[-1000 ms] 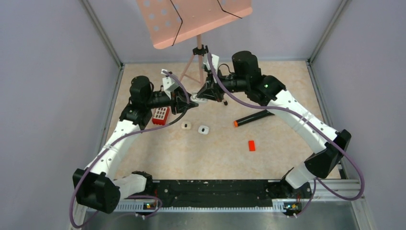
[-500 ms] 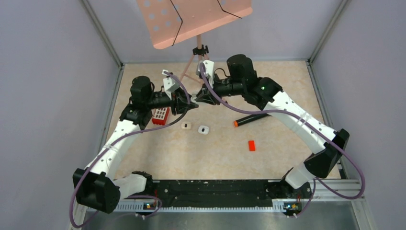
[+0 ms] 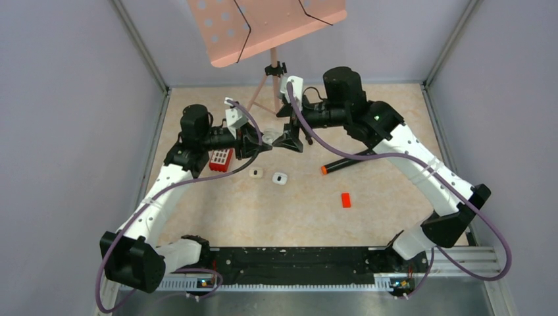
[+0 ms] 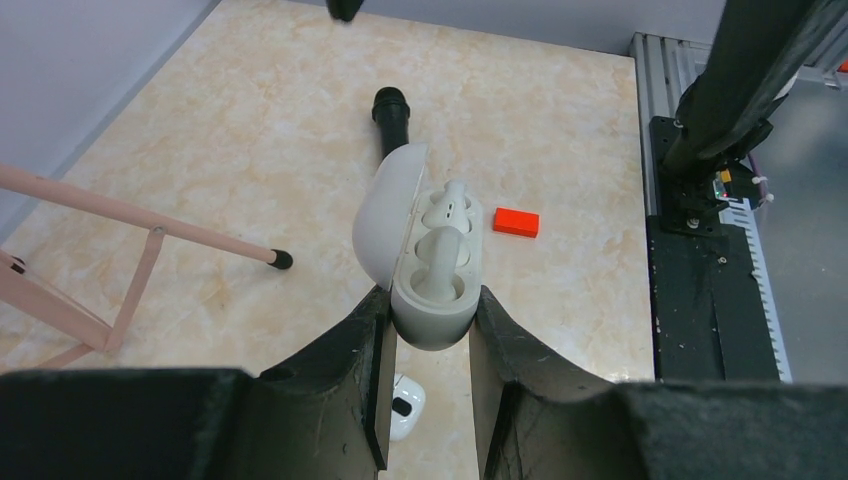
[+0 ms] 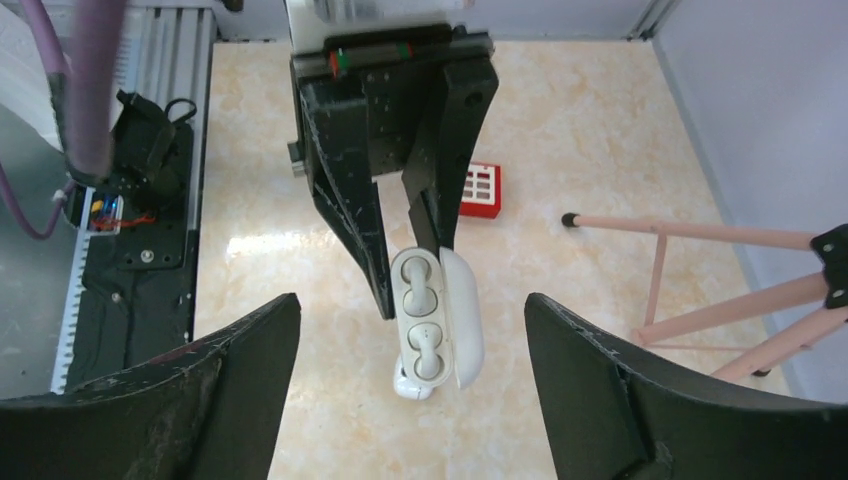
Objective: Insert the wireless bluetooth earbuds into the charging case
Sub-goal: Close the charging case, then place the charging case at the center of the board.
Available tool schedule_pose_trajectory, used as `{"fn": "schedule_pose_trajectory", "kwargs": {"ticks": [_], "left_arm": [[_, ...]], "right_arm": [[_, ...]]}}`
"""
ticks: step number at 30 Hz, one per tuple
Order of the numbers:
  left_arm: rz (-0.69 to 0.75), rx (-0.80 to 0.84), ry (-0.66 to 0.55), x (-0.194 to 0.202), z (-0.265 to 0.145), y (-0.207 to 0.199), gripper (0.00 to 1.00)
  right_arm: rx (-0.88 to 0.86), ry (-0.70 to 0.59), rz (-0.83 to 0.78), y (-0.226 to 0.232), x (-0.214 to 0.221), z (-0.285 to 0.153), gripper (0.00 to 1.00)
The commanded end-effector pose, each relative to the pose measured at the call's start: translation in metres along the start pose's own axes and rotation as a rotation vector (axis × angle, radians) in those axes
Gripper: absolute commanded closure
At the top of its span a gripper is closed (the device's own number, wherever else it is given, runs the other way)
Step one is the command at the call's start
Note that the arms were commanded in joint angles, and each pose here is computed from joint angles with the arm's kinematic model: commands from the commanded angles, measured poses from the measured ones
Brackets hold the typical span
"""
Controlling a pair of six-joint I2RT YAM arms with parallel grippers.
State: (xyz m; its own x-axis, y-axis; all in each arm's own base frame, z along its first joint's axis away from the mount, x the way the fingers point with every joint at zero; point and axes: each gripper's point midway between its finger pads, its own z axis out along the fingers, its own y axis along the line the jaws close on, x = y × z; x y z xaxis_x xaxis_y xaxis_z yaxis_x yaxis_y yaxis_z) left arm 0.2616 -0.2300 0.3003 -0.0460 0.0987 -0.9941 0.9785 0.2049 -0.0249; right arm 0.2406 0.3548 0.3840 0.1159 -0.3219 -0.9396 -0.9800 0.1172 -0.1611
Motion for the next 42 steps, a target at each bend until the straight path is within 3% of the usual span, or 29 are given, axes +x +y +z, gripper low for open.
{"fn": "schedule_pose_trajectory", "kwargs": {"ticks": [1,5,11,14,18,21,26,32,39,42], "left_arm": [[0.097,0.032,-0.038,-0.028,0.0,-0.003,1.0],[0.12,0.031,-0.037,-0.032,-0.002,-0.004,1.0],[-0.035,-0.14,-0.052,-0.031,0.002,0.029,1.0],[-0.116,-0.146,-0.012,-0.009,0.003,0.03,1.0],[-0.232,-0.125,0.109,0.052,-0.001,0.014,1.0],[-0.307,-0.079,0.239,0.105,-0.01,-0.009,1.0],[-0.409,-0.049,0.345,0.145,-0.015,-0.021,1.0],[-0.441,0.005,0.356,0.155,-0.01,-0.023,1.0],[-0.648,0.18,0.624,0.219,-0.021,-0.057,1.0],[-0.717,0.16,0.667,0.23,-0.015,-0.056,1.0]], "right_arm": [[-0.019,0.059,0.048,-0.002,0.027,0.012,0.14],[-0.068,0.084,0.101,0.003,0.04,0.024,0.14],[-0.055,0.064,0.049,0.006,0.029,0.01,0.18],[0.107,0.095,0.007,-0.008,0.029,-0.016,0.17],[0.496,0.154,-0.017,-0.053,0.055,-0.079,0.08],[0.59,0.217,0.064,-0.064,0.102,-0.114,0.08],[0.565,0.268,0.221,-0.05,0.154,-0.122,0.1],[0.273,0.264,0.222,-0.007,0.176,-0.09,0.17],[0.24,0.314,0.233,-0.003,0.197,-0.084,0.19],[0.227,0.329,0.232,-0.004,0.203,-0.081,0.2]]}}
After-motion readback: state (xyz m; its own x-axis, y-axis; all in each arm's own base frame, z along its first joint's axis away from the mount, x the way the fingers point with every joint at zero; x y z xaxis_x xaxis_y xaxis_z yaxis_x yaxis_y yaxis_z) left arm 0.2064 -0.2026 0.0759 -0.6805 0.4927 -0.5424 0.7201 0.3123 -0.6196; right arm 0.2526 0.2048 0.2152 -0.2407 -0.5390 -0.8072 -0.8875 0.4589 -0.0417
